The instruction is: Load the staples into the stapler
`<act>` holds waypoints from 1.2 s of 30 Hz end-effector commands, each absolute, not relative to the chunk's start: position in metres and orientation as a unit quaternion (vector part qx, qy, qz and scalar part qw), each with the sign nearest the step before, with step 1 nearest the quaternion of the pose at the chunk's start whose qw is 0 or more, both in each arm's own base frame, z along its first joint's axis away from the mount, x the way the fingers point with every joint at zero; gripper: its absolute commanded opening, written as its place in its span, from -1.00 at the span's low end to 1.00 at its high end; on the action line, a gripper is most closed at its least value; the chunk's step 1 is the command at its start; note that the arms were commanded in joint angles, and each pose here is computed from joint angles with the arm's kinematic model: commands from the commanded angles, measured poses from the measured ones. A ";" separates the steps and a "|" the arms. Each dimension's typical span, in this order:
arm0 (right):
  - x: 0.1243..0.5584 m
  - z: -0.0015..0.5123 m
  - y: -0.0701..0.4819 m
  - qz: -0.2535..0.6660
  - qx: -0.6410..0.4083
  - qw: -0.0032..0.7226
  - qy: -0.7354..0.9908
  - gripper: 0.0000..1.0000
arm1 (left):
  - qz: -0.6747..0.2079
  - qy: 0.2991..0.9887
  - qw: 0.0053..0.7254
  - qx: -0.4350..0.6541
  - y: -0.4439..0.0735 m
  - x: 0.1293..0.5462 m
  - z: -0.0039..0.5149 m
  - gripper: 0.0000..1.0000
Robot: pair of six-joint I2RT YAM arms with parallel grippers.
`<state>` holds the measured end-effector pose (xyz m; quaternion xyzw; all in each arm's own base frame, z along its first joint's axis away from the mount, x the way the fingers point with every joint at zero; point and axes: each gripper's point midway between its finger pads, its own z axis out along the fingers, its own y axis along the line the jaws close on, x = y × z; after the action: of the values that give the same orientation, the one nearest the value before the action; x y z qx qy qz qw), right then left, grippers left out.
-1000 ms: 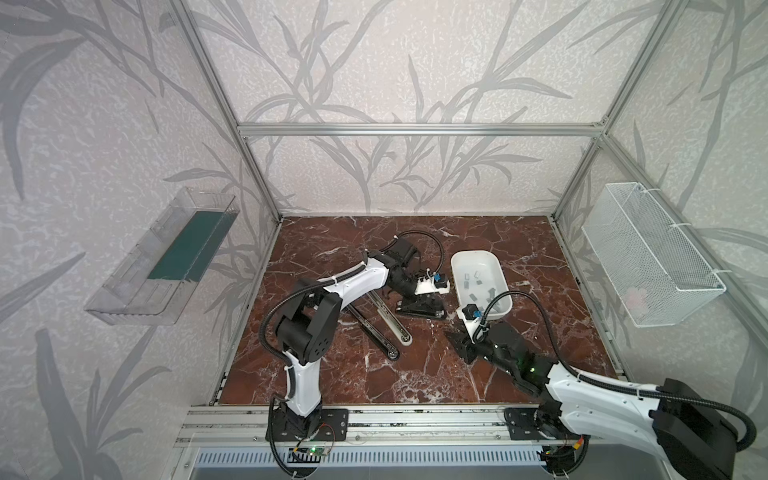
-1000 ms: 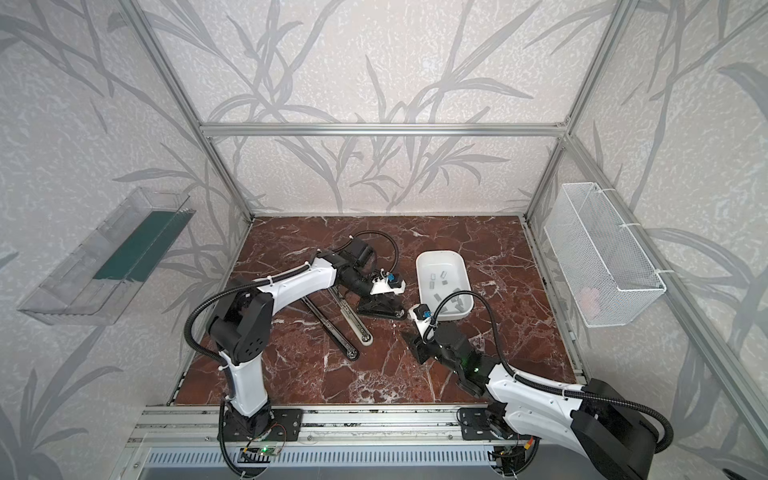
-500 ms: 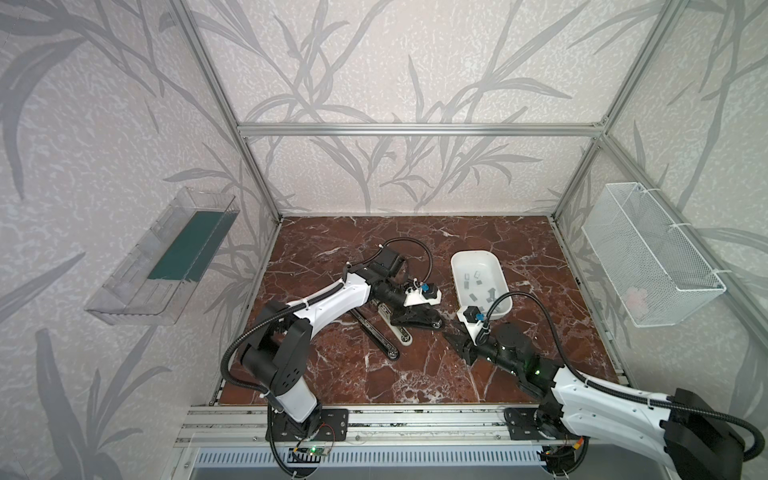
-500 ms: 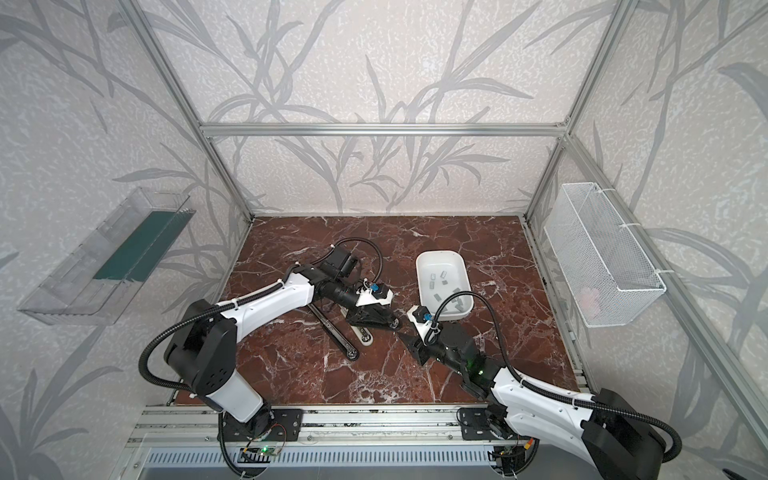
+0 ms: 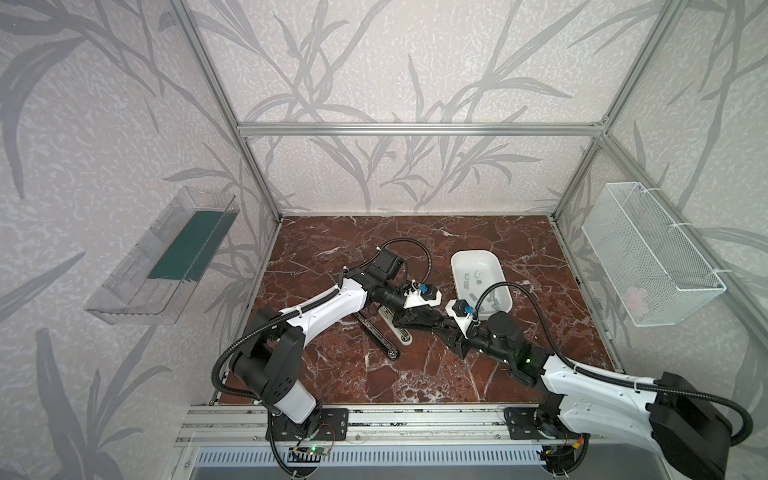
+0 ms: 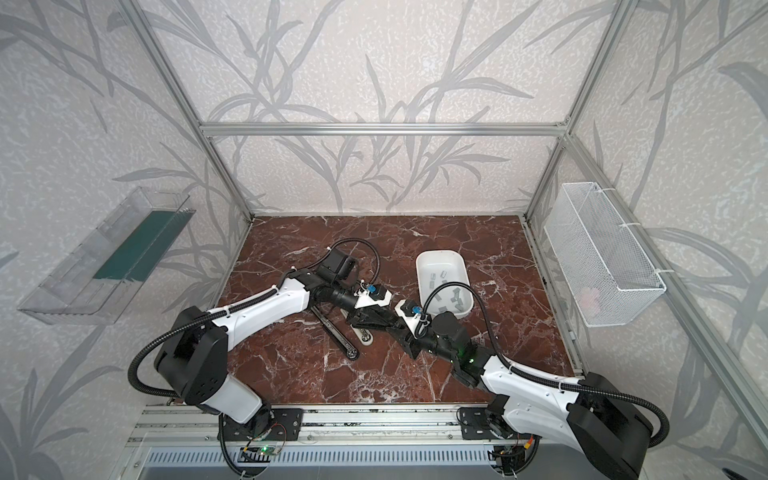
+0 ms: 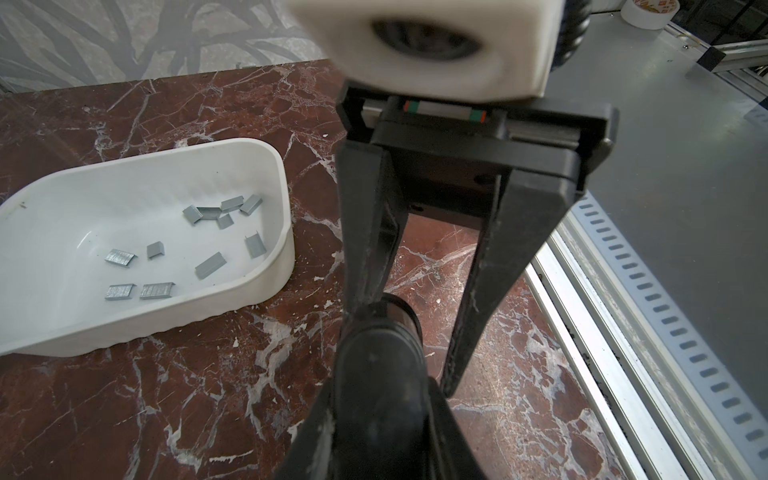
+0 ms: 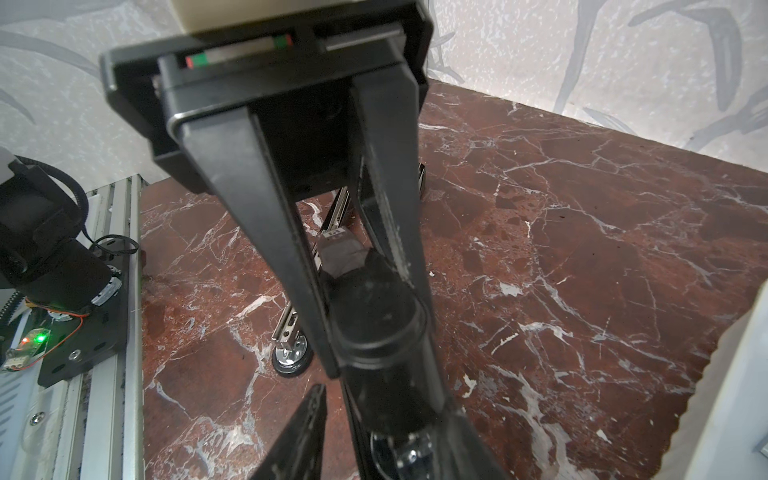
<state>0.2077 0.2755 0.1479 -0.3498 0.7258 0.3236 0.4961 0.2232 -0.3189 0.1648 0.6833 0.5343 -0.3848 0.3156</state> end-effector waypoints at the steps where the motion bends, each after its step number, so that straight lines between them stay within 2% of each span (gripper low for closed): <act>1: 0.208 0.153 0.283 0.334 -0.363 0.496 0.714 -0.28 | -0.422 0.482 0.344 0.686 -0.327 0.211 0.194 -1.00; 5: 0.207 0.148 0.287 0.335 -0.371 0.489 0.715 -0.57 | -0.442 0.467 0.343 0.685 -0.327 0.205 0.202 -1.00; 9: 0.204 0.149 0.288 0.341 -0.378 0.489 0.708 -0.64 | -0.438 0.466 0.339 0.690 -0.326 0.203 0.202 -1.00; 16: 0.190 0.134 0.285 0.348 -0.396 0.463 0.713 -1.00 | -0.439 0.457 0.374 0.677 -0.317 0.212 0.211 -1.00; 25: 0.169 0.093 0.276 0.307 -0.416 0.424 0.744 -1.00 | -0.425 0.479 0.471 0.607 -0.280 0.275 0.237 -1.00; 31: 0.174 0.087 0.262 0.280 -0.391 0.431 0.763 -1.00 | -0.399 0.507 0.496 0.581 -0.257 0.305 0.233 -1.00; 36: 0.170 0.089 0.258 0.279 -0.388 0.433 0.764 -1.00 | -0.366 0.527 0.552 0.532 -0.236 0.334 0.234 -1.00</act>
<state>0.1937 0.2657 0.1233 -0.3519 0.7429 0.2922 0.4887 0.2689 -0.2592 0.2077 0.5575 0.5092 -0.4942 0.4308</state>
